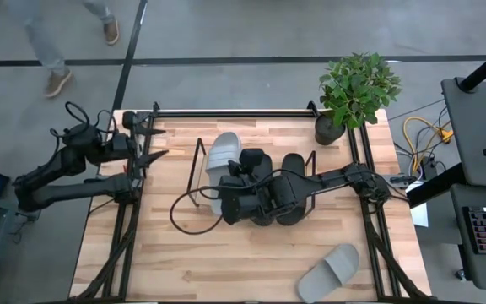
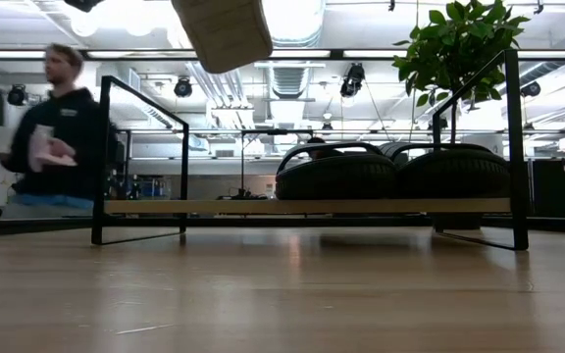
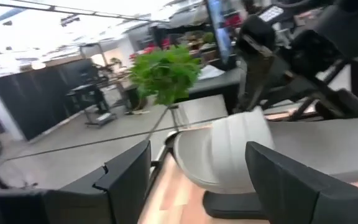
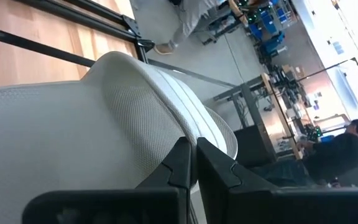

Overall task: Pick and place slides into the shelf
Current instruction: Put the left gray slides on the shelf

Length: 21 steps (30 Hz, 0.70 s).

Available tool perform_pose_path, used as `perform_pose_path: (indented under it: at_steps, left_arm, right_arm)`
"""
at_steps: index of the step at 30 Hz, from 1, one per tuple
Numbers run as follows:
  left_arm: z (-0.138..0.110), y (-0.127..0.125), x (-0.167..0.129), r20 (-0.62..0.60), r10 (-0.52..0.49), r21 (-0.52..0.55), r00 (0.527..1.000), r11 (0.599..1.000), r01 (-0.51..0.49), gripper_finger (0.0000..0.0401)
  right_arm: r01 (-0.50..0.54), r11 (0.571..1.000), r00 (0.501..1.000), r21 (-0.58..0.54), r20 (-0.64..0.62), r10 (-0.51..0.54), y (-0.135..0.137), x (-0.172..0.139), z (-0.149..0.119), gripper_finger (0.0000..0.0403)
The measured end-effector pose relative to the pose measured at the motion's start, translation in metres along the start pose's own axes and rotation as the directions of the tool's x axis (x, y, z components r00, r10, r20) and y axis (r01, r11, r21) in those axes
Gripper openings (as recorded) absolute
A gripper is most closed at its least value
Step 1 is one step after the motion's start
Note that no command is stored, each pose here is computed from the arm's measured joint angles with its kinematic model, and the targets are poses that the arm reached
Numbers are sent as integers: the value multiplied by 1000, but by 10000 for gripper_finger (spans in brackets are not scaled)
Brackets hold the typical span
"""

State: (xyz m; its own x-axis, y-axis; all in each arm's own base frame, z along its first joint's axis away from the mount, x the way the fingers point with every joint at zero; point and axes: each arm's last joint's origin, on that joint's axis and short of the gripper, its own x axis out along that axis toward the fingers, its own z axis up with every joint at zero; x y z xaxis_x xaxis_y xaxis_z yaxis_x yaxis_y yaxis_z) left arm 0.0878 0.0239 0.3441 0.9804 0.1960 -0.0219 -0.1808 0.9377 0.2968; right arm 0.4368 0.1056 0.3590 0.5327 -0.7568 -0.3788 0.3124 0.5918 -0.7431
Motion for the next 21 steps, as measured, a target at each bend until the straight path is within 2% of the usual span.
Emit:
perform_pose_path:
  at_steps: [5, 11, 15, 18, 21]
  left_arm:
    - [4, 0, -2, -4, 30, 45, 1000, 999, -29, 247]
    - [33, 8, -2, 75, 85, 97, 994, 991, -92, 247]
    - [46, 10, 12, 100, 48, 115, 994, 992, -59, 247]
    - [48, 5, 30, 62, -1, 175, 998, 985, -10, 247]
    - [54, 0, 42, 33, 11, 240, 999, 971, -18, 247]
  right_arm:
    - [1, 1000, 1000, -3, -8, -1, -4, 4, -1, 8]
    - [-19, 1000, 1000, -16, -5, 19, -6, 3, -1, 8]
    - [-25, 1000, 1000, -10, -2, 25, -8, 2, 0, 8]
    - [-23, 1000, 1000, -10, -1, 23, -9, 1, 0, 8]
    - [-24, 1000, 1000, -13, -3, 24, -10, 1, -1, 8]
